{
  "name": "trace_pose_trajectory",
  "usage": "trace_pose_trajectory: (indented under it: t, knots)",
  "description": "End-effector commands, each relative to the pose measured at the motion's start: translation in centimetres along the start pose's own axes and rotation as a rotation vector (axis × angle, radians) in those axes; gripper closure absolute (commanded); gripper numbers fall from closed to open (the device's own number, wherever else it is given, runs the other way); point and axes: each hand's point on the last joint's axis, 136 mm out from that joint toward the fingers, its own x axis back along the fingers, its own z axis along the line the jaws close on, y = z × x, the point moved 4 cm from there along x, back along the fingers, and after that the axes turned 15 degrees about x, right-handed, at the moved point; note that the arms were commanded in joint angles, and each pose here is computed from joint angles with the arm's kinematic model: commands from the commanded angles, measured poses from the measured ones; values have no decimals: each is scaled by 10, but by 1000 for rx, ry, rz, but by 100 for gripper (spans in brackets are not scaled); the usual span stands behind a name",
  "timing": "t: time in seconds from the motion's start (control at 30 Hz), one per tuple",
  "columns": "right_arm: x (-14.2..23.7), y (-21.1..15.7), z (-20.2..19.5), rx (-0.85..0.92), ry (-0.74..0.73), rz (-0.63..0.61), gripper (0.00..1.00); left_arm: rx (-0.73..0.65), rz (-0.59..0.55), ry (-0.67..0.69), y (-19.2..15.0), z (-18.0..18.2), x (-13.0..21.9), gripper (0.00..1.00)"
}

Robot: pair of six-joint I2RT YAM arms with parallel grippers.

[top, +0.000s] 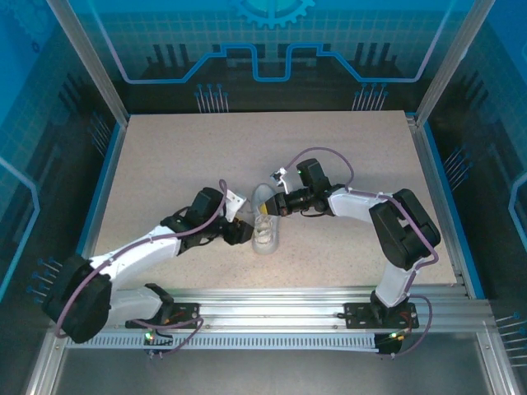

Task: Tie the shoes

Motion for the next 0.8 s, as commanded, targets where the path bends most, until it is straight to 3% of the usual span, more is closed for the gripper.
trace_pose_trajectory:
  t: [0.0,0.4,0.53,0.63,0.77]
  knots:
    - [-1,7,4,20,-1,2,100,32,-118,-117,24,-15,-8,52]
    - [-1,8,3,19,-5,-8,100,48,-96,-106,18,-2,-33,69]
    - [-1,10,5,28,0,-15,100,55,-78,-56,13,7,-39,84]
    - [0,9,5,32,-7,-12,100,51,-93,40,19,16,-35,98]
    - [2,4,2,37,-34,-4,100,10,-118,370,38,41,2,100]
